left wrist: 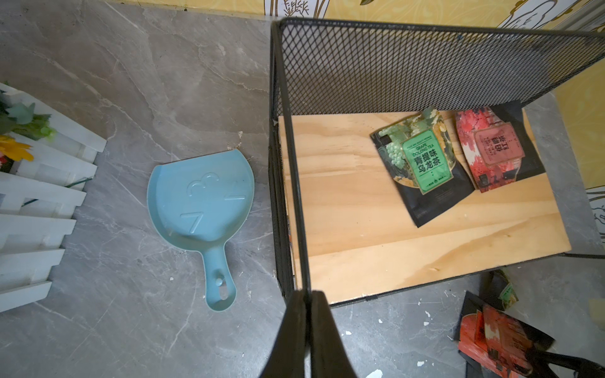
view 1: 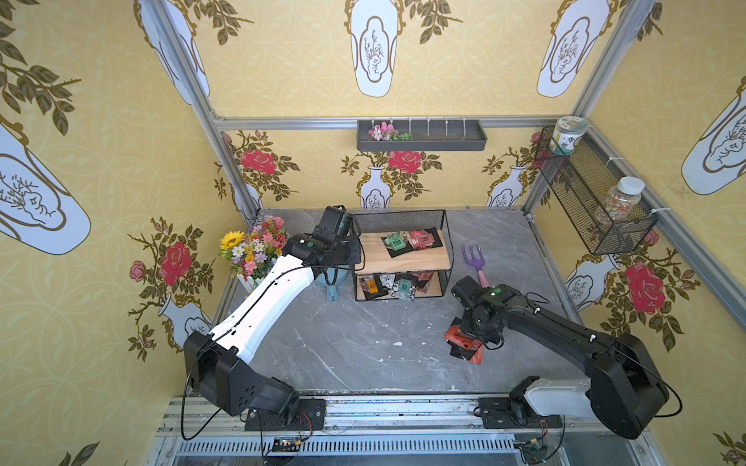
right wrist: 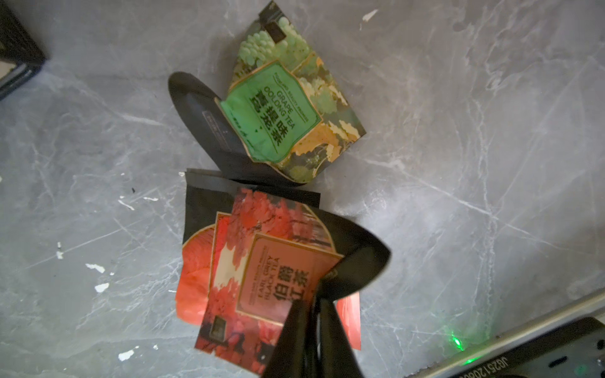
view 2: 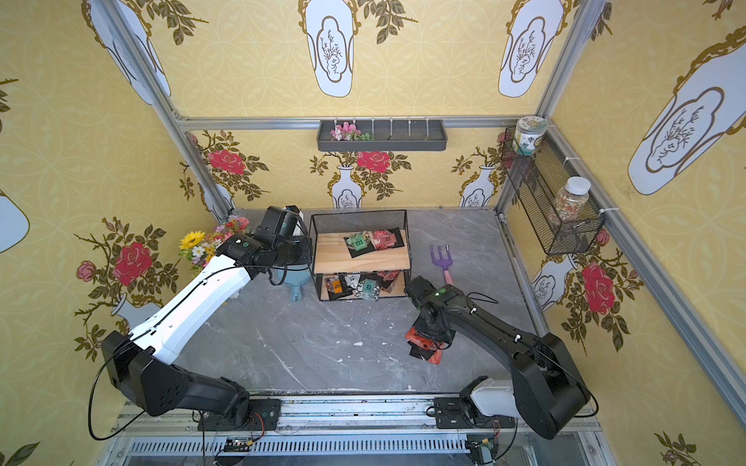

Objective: Remove the tea bags from the shelf
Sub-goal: Place the tea bag at the center of the board.

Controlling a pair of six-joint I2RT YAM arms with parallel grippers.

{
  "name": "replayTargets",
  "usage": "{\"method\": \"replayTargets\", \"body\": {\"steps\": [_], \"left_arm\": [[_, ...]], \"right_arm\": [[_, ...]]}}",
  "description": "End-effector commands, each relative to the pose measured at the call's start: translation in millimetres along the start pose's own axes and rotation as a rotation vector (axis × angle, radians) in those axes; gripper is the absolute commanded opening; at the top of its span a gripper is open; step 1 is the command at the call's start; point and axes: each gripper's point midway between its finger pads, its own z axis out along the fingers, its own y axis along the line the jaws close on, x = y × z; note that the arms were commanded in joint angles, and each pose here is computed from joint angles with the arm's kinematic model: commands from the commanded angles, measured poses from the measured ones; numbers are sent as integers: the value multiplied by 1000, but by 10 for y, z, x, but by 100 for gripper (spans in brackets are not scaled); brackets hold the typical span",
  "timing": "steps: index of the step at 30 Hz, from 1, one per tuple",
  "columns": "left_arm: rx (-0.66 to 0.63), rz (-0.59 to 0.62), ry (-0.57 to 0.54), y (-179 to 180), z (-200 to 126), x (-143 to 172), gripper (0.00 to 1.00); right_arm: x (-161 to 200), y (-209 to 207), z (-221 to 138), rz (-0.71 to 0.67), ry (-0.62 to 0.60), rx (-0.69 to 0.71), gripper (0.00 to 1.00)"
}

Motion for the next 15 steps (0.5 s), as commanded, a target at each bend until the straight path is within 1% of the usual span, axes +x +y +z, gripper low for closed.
{"method": "replayTargets", "body": {"steps": [1,3,5,11,14,15], "left_arm": [[-4,28,30,14,23,63,0],[-6,28,31,15,30,65,0],[-4,29,32,12,30,68,0],[-4,27,33,13,30,70,0],[-4,27,32,13,30,68,0],[-3,27,32,11,28,66,0]], "right_arm": [[-49,-54,-38,7,-24,30,27],[-64,-72,-66,12,-32,37,33],[-79,-86,-98,19,-38,41,37],[-170,-120,-290,32,-88,40,43],[-276,-98,-477,23,-149,33,47],[-322,-52,-576,1,-184,24,49]]}}
